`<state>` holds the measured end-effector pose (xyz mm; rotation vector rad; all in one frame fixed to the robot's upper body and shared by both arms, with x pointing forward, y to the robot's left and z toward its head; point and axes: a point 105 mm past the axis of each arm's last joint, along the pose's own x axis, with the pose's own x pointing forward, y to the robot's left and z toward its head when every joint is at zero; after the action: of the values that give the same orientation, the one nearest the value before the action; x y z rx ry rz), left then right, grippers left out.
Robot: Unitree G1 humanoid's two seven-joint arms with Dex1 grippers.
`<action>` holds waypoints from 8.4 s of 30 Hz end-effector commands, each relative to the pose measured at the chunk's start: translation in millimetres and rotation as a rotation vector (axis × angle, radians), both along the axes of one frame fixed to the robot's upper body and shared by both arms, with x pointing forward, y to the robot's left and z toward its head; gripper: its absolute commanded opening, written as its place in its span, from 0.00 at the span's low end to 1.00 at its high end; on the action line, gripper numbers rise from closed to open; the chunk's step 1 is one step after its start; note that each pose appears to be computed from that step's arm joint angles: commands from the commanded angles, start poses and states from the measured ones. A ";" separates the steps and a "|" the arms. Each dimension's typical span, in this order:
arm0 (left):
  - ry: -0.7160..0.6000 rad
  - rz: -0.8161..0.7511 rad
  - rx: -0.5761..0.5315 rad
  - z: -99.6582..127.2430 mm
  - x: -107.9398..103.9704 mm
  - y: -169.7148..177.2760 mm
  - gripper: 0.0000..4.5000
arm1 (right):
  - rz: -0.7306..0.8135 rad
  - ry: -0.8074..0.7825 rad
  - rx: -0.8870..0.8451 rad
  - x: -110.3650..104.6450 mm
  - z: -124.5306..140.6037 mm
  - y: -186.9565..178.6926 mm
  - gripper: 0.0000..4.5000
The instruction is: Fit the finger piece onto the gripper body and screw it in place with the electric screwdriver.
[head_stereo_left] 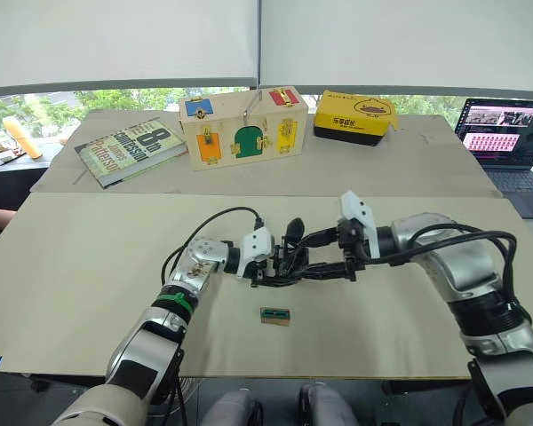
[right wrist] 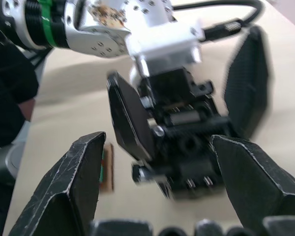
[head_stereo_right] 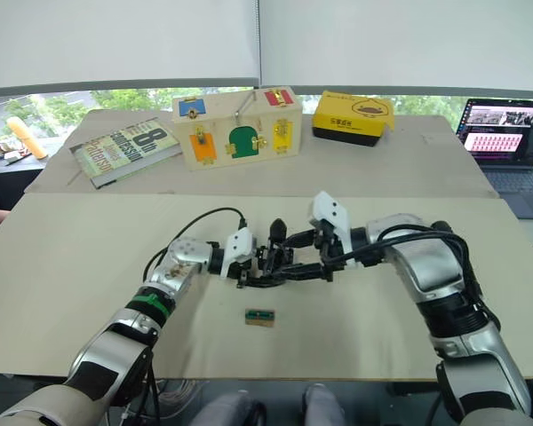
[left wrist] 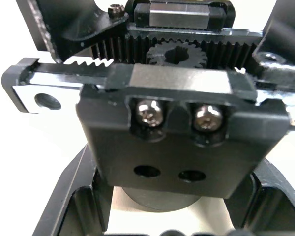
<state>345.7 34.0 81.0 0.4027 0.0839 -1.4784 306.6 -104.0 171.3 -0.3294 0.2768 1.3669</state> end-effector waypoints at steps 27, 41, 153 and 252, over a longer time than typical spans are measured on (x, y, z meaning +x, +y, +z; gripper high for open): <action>-0.064 -0.016 -0.036 17.1 4.7 -4.9 0.52 | 0.077 -0.003 -0.024 -8.4 -6.2 29.3 0.08; -0.057 -0.004 -0.026 16.0 7.0 -4.4 0.52 | 0.068 -0.085 -0.248 4.4 -19.0 29.2 0.08; -0.043 -0.163 -0.185 221.9 -99.0 55.0 1.00 | -1.243 0.363 -0.520 13.4 -34.6 -271.7 0.99; -0.082 -0.134 0.030 -4.8 -85.5 46.8 1.00 | -0.023 -0.315 0.587 -95.7 39.1 43.5 0.42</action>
<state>257.2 84.0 69.3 0.4894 0.0436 -1.5968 216.8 -63.1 197.5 -0.0537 -0.3048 1.2676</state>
